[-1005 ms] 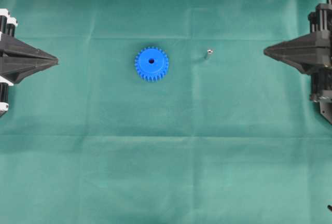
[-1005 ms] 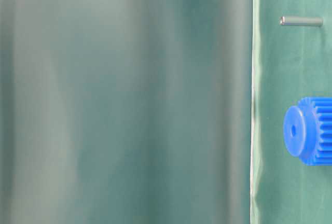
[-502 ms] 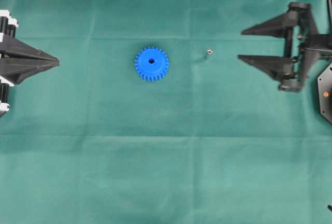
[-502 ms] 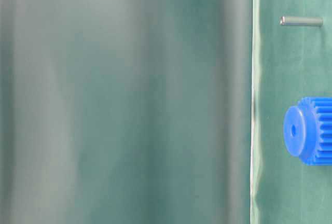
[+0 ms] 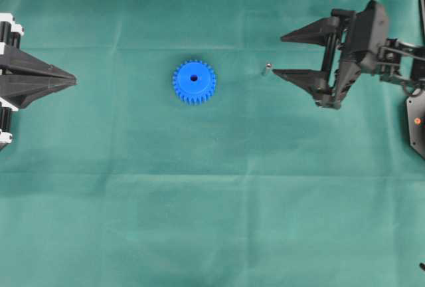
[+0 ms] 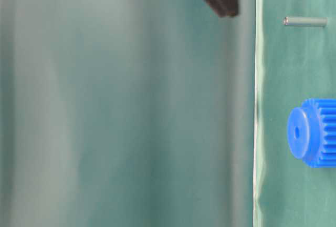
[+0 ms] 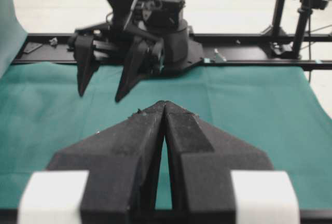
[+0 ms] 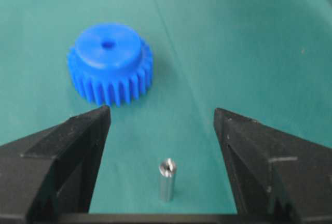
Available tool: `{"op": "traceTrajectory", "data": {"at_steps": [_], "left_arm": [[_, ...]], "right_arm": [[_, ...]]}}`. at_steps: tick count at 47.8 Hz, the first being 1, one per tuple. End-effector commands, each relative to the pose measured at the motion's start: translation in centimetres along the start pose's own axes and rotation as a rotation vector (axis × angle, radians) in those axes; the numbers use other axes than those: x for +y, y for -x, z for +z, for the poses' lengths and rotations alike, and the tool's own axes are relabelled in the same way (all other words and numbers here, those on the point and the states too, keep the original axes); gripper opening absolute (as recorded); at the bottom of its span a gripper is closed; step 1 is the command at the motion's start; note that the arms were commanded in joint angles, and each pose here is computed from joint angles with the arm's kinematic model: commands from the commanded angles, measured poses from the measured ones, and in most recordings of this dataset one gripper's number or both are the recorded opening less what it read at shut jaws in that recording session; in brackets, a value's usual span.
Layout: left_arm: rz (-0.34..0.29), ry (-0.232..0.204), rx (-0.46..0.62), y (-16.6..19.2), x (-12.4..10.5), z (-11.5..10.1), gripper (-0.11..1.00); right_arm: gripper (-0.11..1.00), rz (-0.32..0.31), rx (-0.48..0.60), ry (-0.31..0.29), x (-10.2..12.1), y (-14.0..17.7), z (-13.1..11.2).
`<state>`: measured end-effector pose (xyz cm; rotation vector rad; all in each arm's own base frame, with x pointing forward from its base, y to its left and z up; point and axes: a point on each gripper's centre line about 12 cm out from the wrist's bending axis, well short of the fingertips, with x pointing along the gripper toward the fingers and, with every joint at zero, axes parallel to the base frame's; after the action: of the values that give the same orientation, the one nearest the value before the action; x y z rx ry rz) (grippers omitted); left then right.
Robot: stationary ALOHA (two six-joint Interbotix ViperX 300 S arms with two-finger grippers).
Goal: Insert the shaft placed at a random location into the center hole of the medium gear at another random location.
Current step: 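Move the right gripper open over the silver shaft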
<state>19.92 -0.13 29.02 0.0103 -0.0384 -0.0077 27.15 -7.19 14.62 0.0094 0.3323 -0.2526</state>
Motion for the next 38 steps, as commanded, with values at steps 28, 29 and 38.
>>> {"op": "traceTrajectory", "data": {"at_steps": [28,29,38], "left_arm": [[-0.002,-0.001,-0.017,-0.3,0.0,0.7,0.00],[-0.002,-0.001,-0.017,-0.3,0.0,0.7,0.00],[-0.002,-0.003,-0.017,-0.3,0.0,0.7,0.00]], "right_arm": [[0.82,-0.035,0.052,-0.009,-0.6,-3.4,-4.0],[0.82,-0.035,0.052,-0.009,-0.6,-3.4,-4.0],[0.77,-0.035,0.055,-0.009,-0.6,-3.5,-4.0]]}}
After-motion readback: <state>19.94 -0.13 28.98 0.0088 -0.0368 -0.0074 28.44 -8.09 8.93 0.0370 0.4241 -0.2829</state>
